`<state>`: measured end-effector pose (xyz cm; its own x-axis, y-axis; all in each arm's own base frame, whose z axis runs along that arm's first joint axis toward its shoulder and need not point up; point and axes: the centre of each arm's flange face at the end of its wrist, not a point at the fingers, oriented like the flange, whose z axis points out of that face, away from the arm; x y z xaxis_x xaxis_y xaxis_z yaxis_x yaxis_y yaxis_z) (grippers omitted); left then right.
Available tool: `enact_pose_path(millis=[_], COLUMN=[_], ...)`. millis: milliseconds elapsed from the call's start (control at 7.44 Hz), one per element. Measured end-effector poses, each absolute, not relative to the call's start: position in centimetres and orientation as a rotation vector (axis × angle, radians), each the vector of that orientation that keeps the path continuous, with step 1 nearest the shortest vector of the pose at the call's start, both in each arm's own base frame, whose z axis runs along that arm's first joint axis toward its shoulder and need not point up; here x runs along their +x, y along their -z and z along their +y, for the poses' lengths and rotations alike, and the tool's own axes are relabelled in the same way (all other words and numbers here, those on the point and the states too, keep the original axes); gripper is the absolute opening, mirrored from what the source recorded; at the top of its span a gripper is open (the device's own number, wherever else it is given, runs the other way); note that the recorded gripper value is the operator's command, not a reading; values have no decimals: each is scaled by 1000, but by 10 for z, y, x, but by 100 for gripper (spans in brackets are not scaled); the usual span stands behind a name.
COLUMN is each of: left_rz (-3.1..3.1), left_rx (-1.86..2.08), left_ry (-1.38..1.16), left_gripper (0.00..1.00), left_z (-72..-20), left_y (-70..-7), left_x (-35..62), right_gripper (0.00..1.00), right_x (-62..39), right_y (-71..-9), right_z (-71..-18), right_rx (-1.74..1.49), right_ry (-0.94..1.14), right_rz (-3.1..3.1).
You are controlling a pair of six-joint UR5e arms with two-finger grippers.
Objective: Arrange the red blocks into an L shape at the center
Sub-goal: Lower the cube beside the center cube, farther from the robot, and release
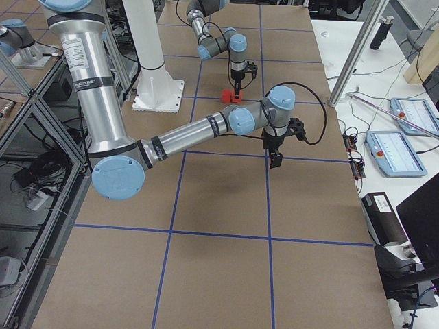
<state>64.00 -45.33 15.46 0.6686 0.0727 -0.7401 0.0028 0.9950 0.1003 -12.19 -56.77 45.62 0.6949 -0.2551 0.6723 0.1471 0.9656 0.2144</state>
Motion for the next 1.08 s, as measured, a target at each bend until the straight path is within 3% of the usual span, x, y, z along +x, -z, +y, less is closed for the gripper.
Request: enact_pose_path(millis=[1076], left_rz=[833], left_rx=[97], left_ry=[-37], left_gripper=[18], left_z=[-453], left_y=[-157], left_x=[640], right_gripper=[100], right_x=[-122], right_y=[-454], right_z=[-569], right_rx=[150], right_ry=[223], right_rz=[-772])
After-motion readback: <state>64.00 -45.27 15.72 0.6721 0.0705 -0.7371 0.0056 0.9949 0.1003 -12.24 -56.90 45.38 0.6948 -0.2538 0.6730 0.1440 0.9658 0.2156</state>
